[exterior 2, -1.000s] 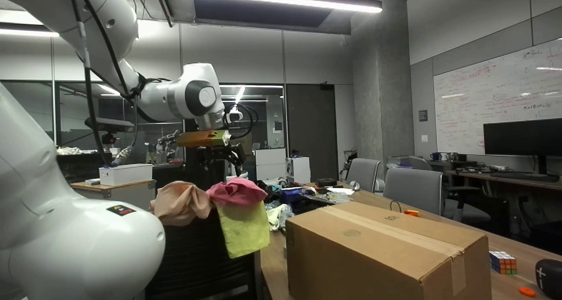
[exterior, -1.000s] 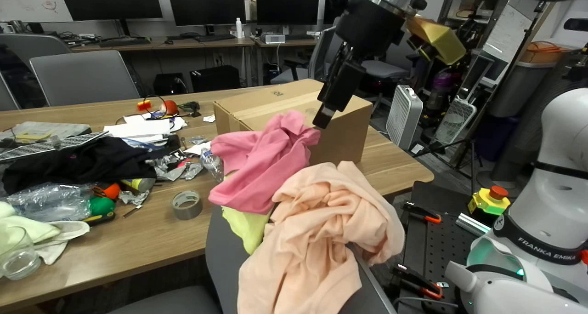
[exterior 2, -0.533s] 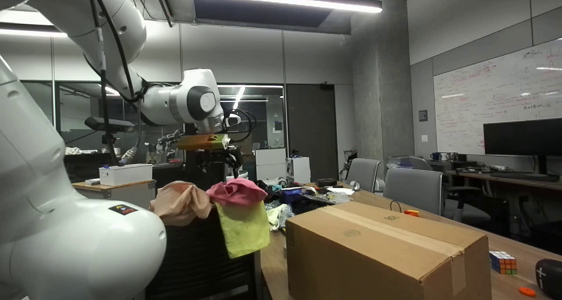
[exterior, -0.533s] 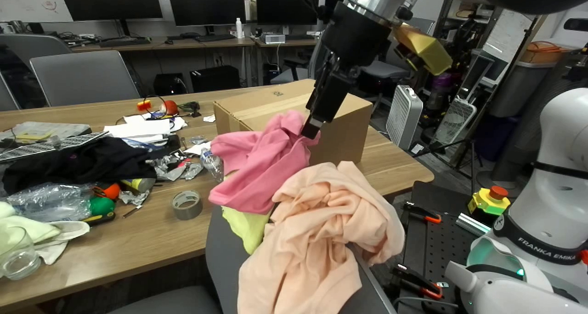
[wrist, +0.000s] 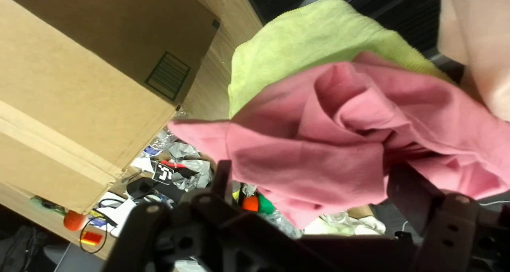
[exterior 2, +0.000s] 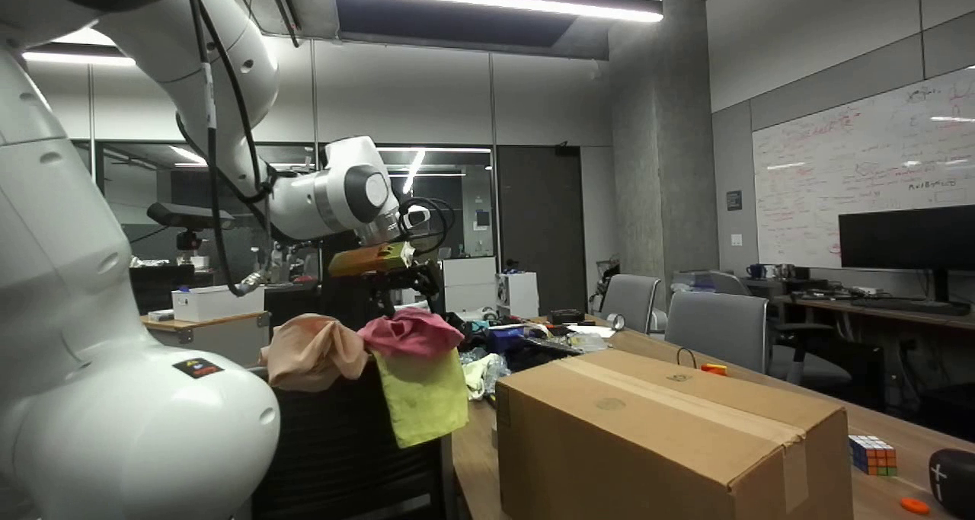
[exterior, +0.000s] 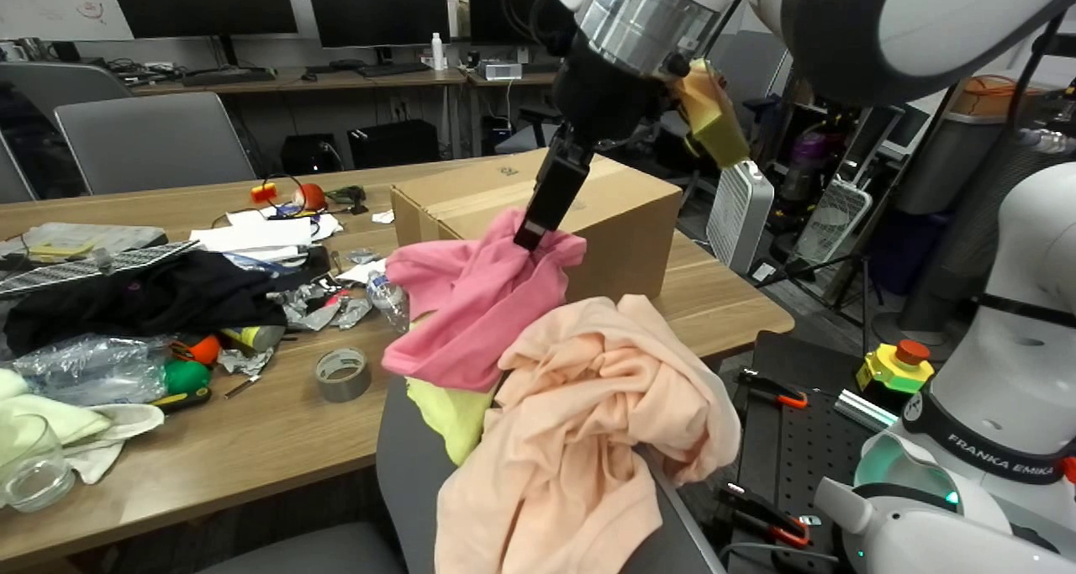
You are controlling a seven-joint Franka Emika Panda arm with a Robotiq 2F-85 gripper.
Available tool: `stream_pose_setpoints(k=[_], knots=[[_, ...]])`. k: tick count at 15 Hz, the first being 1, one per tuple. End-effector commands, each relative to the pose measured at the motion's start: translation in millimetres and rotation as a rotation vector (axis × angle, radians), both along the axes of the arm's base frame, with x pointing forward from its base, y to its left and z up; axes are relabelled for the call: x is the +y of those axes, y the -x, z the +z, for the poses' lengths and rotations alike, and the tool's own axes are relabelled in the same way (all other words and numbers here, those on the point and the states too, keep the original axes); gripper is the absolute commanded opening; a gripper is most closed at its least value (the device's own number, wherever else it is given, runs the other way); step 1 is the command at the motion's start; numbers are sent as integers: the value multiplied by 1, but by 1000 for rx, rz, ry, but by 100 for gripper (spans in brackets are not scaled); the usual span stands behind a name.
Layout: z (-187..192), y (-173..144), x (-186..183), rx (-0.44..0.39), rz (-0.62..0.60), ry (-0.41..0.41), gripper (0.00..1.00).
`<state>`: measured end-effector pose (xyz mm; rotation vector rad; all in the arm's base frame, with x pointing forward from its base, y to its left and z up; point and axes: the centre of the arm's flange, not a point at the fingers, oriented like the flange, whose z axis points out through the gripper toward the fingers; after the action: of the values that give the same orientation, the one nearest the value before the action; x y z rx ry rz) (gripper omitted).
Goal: Move the pink and peach shirt and the green towel to the top of the box
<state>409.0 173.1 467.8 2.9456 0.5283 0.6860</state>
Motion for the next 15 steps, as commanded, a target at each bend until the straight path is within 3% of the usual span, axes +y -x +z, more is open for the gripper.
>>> stream_pose_setpoints(k=[1,4,5,7,15], knots=[[-1,-19,6,-35,-43,32,100],[-2,-22,5,-27,-51,45,100],[-3,-23,5,-29,-52,40,75],[-2,-22,5,-28,-47,40,66],[2,-20,5,-40,-42,43,5]])
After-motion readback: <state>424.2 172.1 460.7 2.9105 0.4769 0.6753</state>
